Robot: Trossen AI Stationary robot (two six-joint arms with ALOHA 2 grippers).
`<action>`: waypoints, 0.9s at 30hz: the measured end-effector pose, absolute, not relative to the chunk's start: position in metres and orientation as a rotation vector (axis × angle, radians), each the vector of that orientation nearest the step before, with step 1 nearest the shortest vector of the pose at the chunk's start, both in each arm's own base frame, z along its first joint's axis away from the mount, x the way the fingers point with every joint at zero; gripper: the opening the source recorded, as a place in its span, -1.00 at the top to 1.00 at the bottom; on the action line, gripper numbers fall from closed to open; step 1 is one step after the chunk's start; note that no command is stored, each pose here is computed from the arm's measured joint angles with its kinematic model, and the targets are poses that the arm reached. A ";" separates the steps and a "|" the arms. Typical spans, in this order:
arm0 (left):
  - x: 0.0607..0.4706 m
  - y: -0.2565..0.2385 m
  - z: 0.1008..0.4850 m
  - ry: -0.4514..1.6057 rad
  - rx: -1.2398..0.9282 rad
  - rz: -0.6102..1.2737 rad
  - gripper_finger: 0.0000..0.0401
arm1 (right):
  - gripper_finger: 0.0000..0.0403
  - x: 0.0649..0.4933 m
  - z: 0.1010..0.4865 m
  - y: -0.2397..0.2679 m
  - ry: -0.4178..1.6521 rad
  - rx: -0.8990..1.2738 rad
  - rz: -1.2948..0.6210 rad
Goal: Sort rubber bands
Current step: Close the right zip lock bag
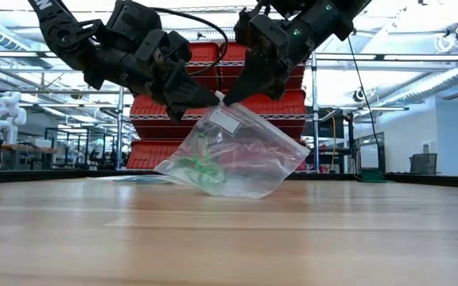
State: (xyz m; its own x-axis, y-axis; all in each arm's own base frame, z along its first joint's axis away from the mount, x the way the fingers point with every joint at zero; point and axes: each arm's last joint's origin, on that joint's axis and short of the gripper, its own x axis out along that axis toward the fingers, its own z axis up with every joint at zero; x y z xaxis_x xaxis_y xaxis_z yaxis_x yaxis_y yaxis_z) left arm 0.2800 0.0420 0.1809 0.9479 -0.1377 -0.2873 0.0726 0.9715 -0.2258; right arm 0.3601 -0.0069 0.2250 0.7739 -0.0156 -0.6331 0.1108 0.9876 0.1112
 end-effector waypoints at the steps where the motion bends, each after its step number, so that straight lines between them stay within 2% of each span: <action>1: 0.280 0.042 0.181 0.301 -0.213 -0.108 0.97 | 0.98 0.360 0.225 -0.007 0.684 0.145 -0.068; 9: 0.280 0.047 0.183 0.275 -0.217 -0.090 0.99 | 0.98 0.357 0.223 -0.007 0.735 0.166 -0.088; 27: 0.274 0.059 0.198 0.212 -0.209 -0.051 1.00 | 1.00 0.329 0.199 -0.004 1.094 0.240 -0.140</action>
State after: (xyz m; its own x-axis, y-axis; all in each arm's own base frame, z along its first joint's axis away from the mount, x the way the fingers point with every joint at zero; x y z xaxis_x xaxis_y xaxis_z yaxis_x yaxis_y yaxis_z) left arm 0.2738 0.0586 0.1975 0.9763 -0.0726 -0.2037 0.0285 0.9769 -0.2117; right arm 0.3292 -0.0043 0.1992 0.4538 0.0056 -0.8911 0.2300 0.9654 0.1232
